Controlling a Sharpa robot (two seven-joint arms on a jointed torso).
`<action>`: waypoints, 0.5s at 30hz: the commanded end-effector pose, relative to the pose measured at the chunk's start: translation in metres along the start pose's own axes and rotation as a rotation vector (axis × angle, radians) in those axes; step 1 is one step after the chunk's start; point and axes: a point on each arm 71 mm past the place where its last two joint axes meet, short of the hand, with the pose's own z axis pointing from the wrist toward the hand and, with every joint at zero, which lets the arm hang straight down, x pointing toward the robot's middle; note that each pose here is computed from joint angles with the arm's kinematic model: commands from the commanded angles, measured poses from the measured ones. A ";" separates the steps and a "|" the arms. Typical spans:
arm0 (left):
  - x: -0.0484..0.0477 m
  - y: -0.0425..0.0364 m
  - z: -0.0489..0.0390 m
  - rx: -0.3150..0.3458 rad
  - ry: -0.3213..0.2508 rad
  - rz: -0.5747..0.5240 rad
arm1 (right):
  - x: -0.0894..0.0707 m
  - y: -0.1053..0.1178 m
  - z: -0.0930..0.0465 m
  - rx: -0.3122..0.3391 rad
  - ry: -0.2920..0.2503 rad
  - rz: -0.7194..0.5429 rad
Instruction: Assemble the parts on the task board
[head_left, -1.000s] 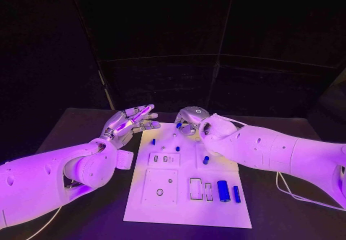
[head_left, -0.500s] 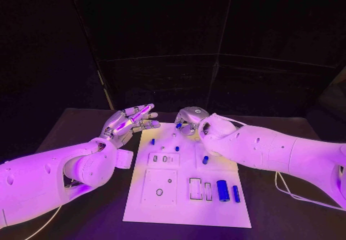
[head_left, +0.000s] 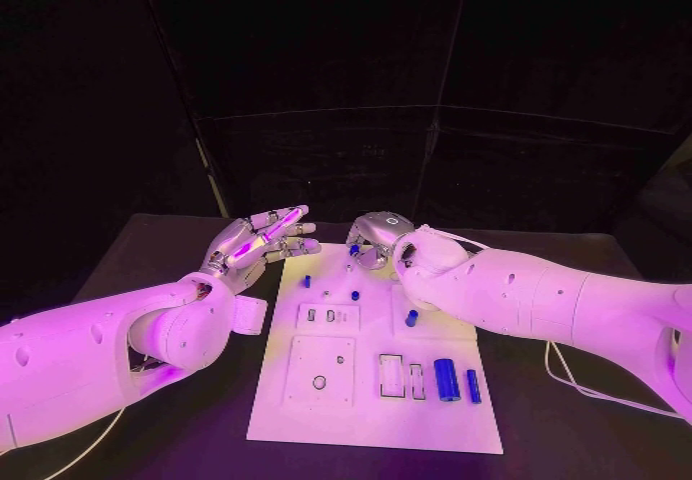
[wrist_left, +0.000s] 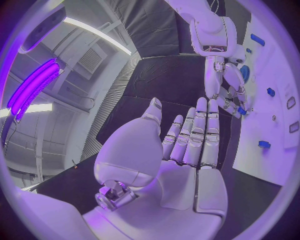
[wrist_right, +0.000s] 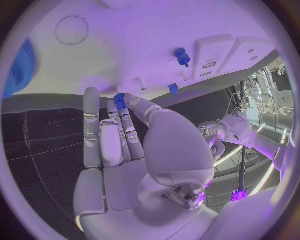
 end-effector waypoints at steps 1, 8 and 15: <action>0.0023 -0.0015 0.0009 0.007 0.019 -0.004 | 0.000 0.001 0.001 0.004 0.011 -0.003; 0.0020 -0.0017 0.0017 0.008 0.018 -0.002 | 0.001 0.000 0.003 0.015 0.028 -0.009; 0.0016 -0.0019 0.0024 0.008 0.018 -0.001 | -0.001 0.000 0.003 0.016 0.008 -0.006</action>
